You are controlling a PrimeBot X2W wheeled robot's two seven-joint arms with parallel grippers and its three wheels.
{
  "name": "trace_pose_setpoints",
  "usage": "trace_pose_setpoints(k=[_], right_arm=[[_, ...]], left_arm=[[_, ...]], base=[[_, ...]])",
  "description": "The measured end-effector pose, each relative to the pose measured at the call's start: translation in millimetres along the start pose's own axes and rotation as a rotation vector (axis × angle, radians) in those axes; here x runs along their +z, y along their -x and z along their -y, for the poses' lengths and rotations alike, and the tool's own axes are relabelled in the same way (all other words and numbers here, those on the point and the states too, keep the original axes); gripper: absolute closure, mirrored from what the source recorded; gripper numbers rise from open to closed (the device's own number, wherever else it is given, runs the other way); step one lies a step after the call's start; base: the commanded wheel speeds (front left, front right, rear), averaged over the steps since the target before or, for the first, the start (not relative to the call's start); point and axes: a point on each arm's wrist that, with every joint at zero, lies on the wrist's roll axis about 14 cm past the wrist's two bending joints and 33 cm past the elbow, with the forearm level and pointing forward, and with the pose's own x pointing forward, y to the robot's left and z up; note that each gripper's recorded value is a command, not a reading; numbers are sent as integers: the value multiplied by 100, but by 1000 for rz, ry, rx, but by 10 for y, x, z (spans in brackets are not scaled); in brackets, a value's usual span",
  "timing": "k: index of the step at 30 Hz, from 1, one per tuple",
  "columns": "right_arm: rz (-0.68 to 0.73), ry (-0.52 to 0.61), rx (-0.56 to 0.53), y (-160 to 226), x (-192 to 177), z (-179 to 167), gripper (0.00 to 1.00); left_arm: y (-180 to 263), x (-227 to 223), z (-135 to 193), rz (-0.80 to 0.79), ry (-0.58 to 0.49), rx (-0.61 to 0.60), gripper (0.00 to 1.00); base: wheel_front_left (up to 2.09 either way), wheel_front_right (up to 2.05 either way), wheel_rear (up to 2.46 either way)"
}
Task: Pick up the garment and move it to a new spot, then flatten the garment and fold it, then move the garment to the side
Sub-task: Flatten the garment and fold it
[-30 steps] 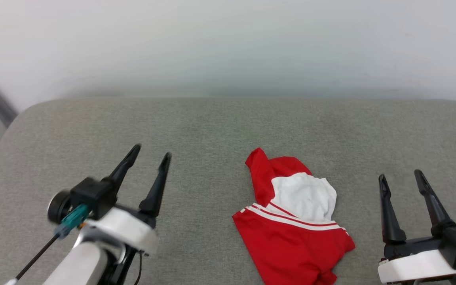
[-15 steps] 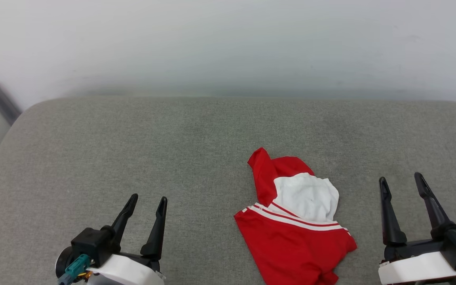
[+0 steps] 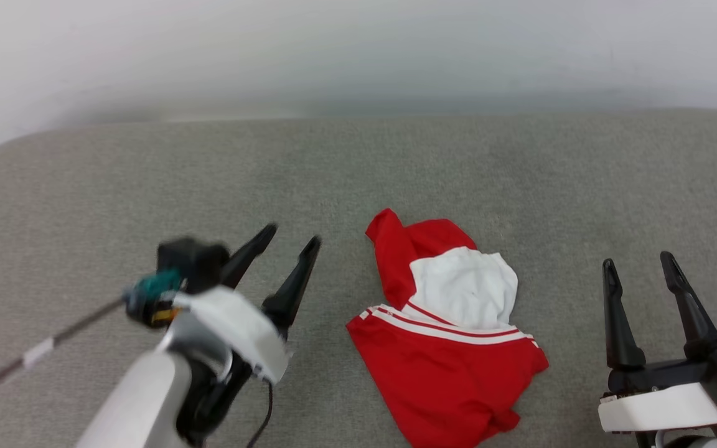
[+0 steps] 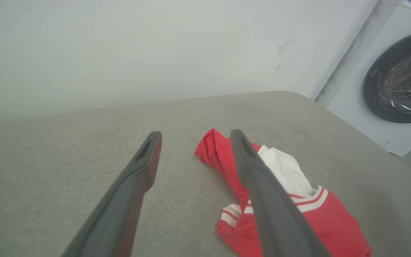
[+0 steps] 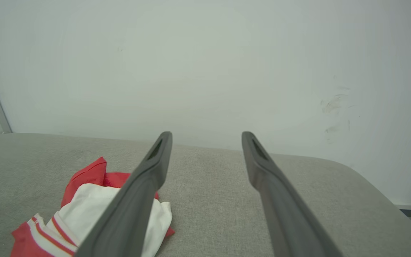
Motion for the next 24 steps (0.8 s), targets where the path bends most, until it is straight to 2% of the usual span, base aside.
trace_pose_setpoints(k=[4,9,16,24], right_arm=[[-21,0,-22,-42,-88,78,0],[-47,9,-59,-64,-188,208,0],[-86,13,-106,-55,-323,369,0],[-120,14,-148,-27,-434,509,0]], left_arm=[[-413,138,266,-101,1,-145,0],[-731,-117,392,-391,-52,-255,0],[-1026,-497,426,-652,-119,-320,0],[-1031,-1198,364,-887,-150,-337,0]], base=[[0,0,0],[0,0,0],[0,0,0],[0,0,0]])
